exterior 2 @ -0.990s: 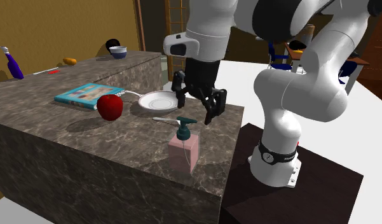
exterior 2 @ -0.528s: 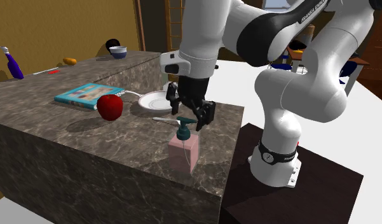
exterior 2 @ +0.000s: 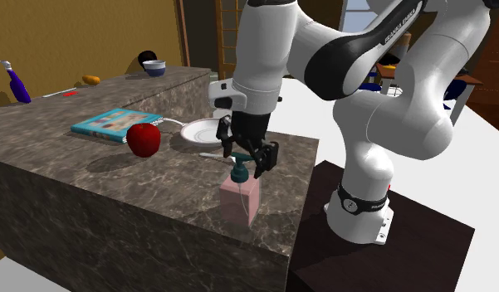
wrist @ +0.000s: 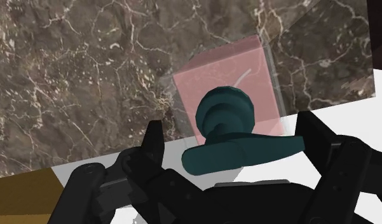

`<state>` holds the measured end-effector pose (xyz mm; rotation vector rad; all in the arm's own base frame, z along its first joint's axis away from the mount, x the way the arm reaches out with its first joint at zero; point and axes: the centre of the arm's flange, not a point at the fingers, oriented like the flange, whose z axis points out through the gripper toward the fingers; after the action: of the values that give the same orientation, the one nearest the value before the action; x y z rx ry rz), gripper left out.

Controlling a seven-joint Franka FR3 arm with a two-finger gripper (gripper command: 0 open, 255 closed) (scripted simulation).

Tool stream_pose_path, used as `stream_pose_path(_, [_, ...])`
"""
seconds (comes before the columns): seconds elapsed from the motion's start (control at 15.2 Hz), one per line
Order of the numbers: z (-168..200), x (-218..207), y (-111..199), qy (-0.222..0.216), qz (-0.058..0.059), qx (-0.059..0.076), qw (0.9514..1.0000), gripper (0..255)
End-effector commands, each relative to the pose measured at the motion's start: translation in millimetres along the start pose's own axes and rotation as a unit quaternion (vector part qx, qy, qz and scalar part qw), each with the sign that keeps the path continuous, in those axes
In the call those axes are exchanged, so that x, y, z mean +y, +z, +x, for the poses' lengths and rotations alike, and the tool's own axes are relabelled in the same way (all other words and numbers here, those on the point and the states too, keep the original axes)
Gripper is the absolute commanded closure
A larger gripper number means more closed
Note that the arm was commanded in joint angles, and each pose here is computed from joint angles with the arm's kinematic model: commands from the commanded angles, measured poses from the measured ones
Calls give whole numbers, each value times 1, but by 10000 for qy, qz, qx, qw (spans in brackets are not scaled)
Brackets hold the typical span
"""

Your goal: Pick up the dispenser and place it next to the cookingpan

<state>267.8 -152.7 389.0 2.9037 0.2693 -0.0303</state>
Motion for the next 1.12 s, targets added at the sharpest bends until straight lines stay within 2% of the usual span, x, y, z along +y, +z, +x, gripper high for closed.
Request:
stream_pose_path(0.0, [0,0,0,0,0,1,10000,0])
stream_pose_path(0.13, [0,0,0,0,0,0,10000,0])
stream_pose_path(0.2, [0,0,0,0,0,0,10000,255])
stream_pose_path(0.79, [0,0,0,0,0,1,10000,255])
stream_pose_path(1.06, [-1,5,-20,0,0,1,10000,255])
